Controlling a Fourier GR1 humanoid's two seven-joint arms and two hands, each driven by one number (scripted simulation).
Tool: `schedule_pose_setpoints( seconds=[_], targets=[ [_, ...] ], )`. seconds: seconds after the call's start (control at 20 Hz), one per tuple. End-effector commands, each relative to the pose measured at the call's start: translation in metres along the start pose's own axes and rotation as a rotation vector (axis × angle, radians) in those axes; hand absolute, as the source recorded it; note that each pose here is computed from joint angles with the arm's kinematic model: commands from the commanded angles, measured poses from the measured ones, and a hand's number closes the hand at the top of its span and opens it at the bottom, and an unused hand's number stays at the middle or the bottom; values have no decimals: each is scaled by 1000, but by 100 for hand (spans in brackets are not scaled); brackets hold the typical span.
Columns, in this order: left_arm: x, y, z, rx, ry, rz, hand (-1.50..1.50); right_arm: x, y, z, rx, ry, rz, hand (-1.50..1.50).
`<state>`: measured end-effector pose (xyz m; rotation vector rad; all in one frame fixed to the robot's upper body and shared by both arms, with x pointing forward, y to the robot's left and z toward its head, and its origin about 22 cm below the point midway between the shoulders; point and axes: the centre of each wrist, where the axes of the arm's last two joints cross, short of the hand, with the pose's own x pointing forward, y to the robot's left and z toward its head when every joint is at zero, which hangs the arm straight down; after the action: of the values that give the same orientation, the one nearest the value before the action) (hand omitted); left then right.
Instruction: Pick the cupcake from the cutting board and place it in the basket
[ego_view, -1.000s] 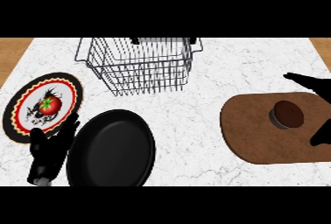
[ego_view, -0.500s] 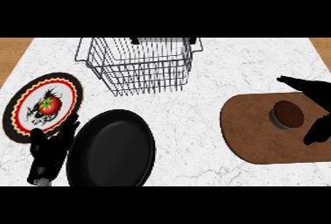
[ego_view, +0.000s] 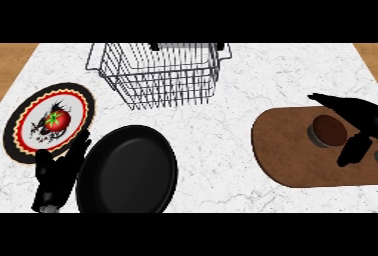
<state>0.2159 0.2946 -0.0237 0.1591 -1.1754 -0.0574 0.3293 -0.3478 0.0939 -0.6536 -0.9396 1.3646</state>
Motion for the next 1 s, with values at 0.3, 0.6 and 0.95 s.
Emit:
schedule_pose_setpoints(
  seconds=[0.3, 0.6, 0.95],
  targets=[
    [-42, -15, 8, -3, 177, 7, 0, -3, 25, -5, -15, -15, -1, -150],
    [-40, -2, 8, -6, 168, -2, 0, -4, 21, -13, -34, -71, 125, 150],
    [-32, -18, 4, 4, 140, 13, 0, -11, 34, -19, -74, -77, 168, 150]
  ],
)
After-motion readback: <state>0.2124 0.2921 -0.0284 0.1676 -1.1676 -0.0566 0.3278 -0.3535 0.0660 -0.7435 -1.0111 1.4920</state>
